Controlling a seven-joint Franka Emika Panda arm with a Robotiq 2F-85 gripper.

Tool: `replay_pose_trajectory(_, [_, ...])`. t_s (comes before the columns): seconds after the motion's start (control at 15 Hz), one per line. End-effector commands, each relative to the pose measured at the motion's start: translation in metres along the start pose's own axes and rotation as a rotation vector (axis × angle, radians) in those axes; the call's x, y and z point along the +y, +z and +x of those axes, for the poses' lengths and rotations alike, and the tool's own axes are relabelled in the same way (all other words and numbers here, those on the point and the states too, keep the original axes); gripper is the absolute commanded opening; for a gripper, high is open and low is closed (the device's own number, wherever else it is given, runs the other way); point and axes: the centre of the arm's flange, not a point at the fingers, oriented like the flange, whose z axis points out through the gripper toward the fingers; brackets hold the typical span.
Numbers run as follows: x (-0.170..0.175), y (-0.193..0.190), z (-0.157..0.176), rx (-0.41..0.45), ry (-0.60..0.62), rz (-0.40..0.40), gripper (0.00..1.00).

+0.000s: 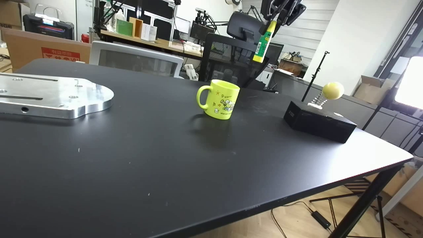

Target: Take the glue stick from the yellow cup and place it on the black box then take the glue stick and put it back on the table

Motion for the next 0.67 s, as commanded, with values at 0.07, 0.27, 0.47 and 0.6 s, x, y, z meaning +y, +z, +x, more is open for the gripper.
replay_pose_trajectory(0.07, [-0.015,0.006,0.017,0.022,-0.047,0.020,0.10])
replay_pose_trajectory(0.27, [-0.033,0.011,0.028,0.066,-0.214,0.105,0.10])
replay_pose_trajectory(0.47, [-0.055,0.018,0.033,0.074,-0.379,0.181,0.10])
replay_pose_trajectory(0.6, [-0.068,0.024,0.031,0.038,-0.461,0.212,0.10])
